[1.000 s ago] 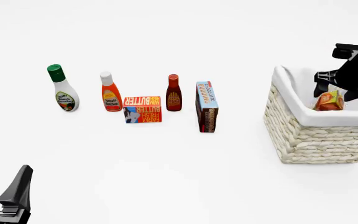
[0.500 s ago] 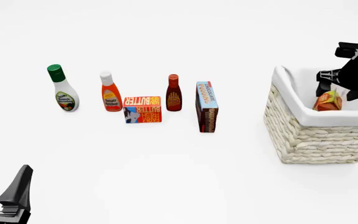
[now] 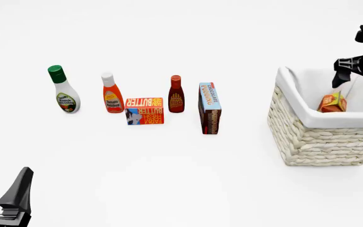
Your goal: Pick the orange juice and place it in the basket.
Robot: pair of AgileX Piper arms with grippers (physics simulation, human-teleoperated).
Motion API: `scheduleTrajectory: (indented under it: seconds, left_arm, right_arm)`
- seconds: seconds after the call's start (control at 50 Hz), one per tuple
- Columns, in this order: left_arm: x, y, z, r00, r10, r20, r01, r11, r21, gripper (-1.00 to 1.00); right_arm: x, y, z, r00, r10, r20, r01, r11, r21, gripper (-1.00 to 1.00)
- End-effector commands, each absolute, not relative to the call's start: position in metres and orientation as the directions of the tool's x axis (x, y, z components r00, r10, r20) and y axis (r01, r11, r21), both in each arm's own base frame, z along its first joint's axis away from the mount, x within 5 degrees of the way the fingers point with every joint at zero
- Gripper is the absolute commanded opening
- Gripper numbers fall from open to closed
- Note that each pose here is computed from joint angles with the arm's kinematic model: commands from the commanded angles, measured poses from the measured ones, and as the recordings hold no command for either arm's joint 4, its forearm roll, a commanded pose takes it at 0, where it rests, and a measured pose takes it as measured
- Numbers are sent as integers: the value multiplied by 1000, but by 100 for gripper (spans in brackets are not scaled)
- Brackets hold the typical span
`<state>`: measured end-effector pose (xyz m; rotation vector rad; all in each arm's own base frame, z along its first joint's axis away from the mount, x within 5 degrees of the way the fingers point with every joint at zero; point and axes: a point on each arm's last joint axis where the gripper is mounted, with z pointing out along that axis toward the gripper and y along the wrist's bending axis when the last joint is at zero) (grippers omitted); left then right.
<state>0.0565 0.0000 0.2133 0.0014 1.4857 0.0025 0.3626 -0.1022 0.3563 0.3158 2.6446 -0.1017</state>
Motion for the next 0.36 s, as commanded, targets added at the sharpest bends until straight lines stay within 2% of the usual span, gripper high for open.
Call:
scheduleTrajectory:
  seconds: [0.02,0.36]
  left_arm:
    - [56,0,213,85,2,-996,-1,1000,2,100]
    - [57,1,213,85,3,-996,-9,1000,2,100]
  right_arm:
    - [350,-96,378,-857,187,-480,225,974,-23,100]
    - [320,-90,398,-841,152,-519,203,978,-42,100]
